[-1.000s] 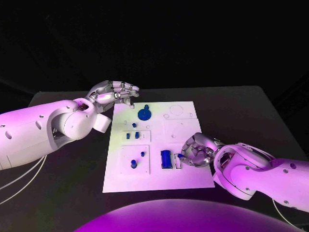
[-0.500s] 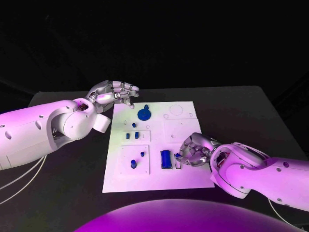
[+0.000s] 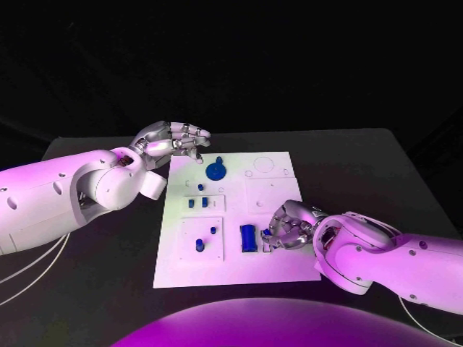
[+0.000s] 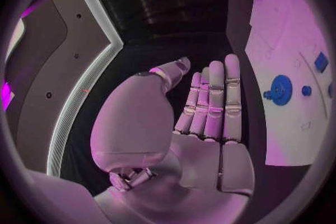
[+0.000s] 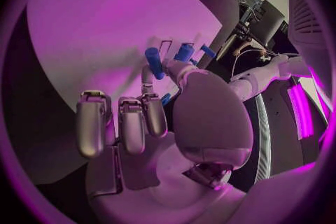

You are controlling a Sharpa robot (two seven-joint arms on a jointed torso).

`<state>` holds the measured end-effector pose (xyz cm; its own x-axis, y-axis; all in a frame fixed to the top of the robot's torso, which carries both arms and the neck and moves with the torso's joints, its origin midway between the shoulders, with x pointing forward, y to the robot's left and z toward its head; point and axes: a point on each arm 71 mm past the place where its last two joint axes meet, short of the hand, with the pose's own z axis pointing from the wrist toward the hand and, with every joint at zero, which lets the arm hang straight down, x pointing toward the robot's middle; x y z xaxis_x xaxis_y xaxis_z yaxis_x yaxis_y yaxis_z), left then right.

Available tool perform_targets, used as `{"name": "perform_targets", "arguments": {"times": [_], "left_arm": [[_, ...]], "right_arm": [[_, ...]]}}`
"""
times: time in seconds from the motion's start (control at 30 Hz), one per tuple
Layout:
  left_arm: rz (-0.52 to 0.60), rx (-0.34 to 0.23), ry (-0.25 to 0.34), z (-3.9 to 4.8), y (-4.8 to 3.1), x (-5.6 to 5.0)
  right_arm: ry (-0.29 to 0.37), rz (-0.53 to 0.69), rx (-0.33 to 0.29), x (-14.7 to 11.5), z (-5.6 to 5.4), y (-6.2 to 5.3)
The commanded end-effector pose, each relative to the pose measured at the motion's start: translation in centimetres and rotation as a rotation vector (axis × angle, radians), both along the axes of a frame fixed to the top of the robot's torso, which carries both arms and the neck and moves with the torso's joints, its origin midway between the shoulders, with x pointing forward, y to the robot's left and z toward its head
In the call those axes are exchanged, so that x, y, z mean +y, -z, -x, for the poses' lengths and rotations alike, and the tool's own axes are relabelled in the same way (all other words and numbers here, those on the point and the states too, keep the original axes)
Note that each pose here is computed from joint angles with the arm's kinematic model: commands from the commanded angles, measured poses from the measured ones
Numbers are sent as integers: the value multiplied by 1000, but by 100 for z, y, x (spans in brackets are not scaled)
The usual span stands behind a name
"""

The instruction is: Assemble the parts on the task board

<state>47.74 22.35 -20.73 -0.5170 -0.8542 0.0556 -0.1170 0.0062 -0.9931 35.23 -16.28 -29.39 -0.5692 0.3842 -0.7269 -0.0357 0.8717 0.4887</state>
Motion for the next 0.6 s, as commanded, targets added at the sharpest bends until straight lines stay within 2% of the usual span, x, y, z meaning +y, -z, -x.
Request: {"name": "perform_targets", "arguments": {"times": [0.03, 0.4, 0.6], "left_arm": [[-1, -6, 29, 10, -8, -26], [-4, -6, 29, 9, -6, -20], [-4, -5, 30, 8, -5, -21]], "right_arm": [[-51, 51, 58, 35, 66, 99], [-52, 39, 64, 62, 91, 96], [-32, 13, 63, 68, 109, 81]]}}
